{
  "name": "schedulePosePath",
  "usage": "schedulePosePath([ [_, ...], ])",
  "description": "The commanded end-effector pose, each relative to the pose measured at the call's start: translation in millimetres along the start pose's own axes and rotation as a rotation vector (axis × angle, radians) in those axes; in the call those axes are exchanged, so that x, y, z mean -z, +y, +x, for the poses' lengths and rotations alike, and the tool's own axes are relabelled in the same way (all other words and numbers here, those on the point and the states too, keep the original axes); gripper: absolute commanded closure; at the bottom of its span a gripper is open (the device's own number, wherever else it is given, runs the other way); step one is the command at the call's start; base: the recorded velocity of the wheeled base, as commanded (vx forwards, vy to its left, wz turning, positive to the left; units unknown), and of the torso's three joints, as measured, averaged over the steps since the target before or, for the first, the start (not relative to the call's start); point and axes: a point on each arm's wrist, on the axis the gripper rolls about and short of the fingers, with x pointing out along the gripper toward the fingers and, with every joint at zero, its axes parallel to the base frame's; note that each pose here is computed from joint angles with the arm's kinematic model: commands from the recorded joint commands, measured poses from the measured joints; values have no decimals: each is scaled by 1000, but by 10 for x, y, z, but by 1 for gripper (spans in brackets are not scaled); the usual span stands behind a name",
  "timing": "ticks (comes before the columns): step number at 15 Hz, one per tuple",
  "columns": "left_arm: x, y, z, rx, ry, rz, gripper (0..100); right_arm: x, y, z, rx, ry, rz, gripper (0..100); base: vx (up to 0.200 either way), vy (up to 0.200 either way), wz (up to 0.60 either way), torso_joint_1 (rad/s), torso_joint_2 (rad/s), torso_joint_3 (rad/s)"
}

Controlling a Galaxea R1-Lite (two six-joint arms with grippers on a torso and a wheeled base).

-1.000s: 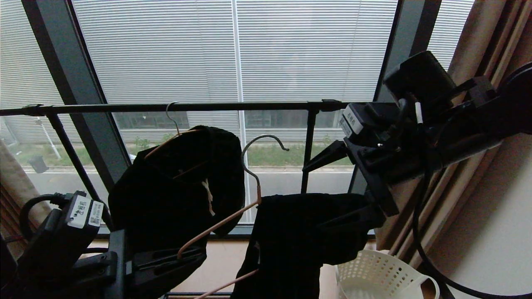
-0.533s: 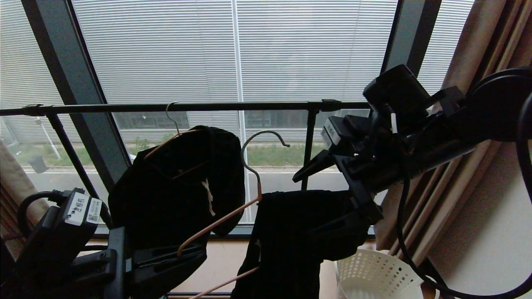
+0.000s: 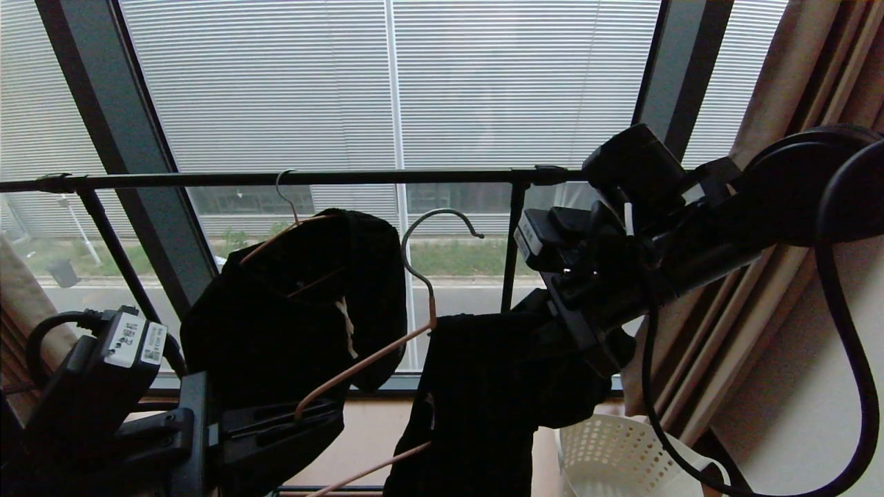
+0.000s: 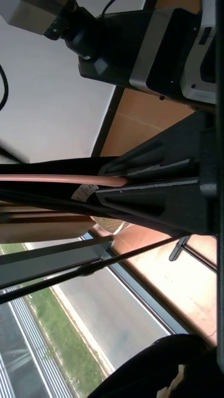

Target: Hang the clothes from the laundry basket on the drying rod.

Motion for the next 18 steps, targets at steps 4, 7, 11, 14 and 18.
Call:
schedulePosePath([
  [4, 10, 7, 12, 0, 7, -4, 100, -14, 34, -27, -1, -2, -4, 100, 0, 0, 0, 0, 0, 0],
  [7, 5, 8, 13, 0, 5, -8, 100, -20, 51, -47, 1, -2, -5, 100, 0, 0, 0, 0, 0, 0],
  [11, 3, 5, 3, -4, 3, -7, 0, -41, 70, -80, 8, -7, -12, 100, 0, 0, 0, 0, 0, 0],
  [14, -63, 5, -205, -78, -60, -1, 0, -30, 78, -148, 21, -12, -6, 100, 0, 0, 0, 0, 0, 0],
  [18, -141, -21, -430, -155, -145, -97, 0, 5, 46, -216, 49, -8, 25, 100, 0, 0, 0, 0, 0, 0],
])
